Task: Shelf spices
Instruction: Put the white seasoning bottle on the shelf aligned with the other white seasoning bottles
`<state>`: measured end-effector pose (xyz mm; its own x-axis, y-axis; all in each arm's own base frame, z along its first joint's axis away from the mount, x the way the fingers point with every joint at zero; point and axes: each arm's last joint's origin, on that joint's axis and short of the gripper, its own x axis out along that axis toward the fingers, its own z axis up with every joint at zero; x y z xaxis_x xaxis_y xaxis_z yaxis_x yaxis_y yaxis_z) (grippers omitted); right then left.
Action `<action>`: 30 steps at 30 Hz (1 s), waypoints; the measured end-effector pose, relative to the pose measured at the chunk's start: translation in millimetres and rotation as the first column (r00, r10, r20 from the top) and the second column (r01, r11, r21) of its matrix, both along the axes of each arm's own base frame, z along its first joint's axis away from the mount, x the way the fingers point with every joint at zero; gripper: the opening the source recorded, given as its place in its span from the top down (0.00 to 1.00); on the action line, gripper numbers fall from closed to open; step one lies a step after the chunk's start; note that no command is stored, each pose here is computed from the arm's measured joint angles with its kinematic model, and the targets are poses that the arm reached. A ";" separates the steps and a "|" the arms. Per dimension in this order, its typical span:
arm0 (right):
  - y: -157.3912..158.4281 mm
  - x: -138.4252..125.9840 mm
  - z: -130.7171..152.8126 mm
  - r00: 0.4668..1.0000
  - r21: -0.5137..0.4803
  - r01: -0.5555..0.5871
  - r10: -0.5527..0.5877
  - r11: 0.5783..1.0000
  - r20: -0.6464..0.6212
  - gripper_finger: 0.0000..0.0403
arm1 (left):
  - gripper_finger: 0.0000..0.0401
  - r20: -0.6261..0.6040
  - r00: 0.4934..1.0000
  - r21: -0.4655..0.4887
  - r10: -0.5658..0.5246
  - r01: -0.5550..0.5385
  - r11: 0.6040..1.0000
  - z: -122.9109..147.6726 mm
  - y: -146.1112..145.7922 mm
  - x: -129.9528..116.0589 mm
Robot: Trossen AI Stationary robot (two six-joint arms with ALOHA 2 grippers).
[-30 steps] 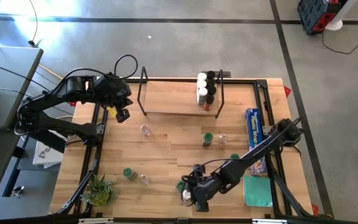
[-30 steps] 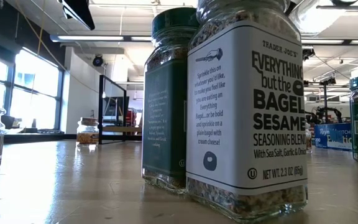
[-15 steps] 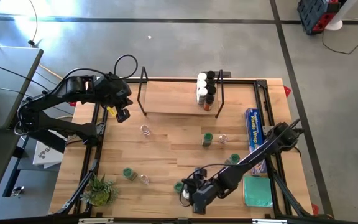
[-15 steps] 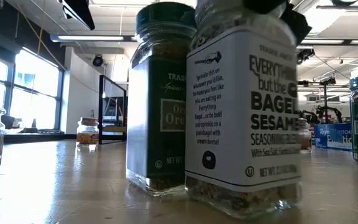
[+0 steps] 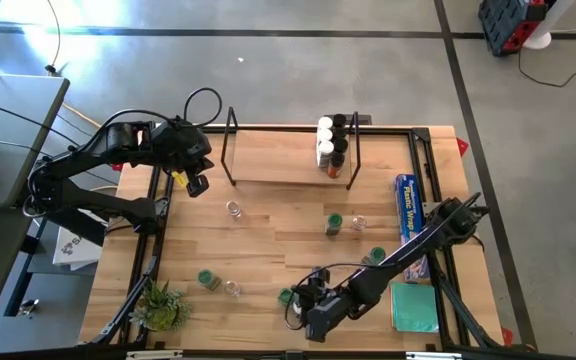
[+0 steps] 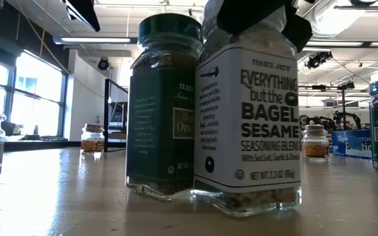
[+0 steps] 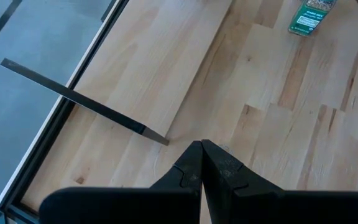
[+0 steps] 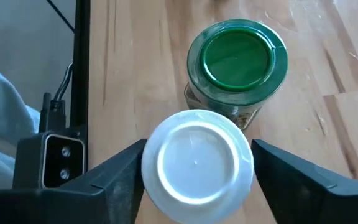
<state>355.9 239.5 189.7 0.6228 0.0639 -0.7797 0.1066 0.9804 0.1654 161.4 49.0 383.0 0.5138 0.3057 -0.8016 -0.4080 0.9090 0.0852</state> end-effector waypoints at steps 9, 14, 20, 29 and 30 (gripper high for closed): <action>-3.3 2.6 4.8 0.998 0.061 0.067 -0.068 0.996 0.013 0.53 | 1.00 0.000 1.000 0.000 0.000 0.000 1.000 0.0 0.0 0.0; -15.3 -5.4 28.2 0.992 0.095 0.124 -0.120 0.988 -0.041 0.53 | 1.00 0.002 1.000 0.000 0.002 -0.002 1.000 0.1 0.0 0.1; -59.3 -14.4 68.0 0.973 0.087 0.214 -0.205 0.973 -0.105 0.53 | 1.00 0.035 0.999 0.000 0.013 -0.013 1.000 1.8 0.7 2.3; -153.5 -29.0 129.9 0.981 -0.018 0.190 -0.191 0.982 -0.037 0.53 | 1.00 0.089 0.995 -0.001 0.037 -0.037 0.999 4.7 1.7 5.7; -165.7 -30.0 135.1 0.983 -0.024 0.181 -0.181 0.983 -0.028 0.53 | 1.00 0.089 0.995 -0.004 0.044 -0.044 0.999 4.6 1.7 5.7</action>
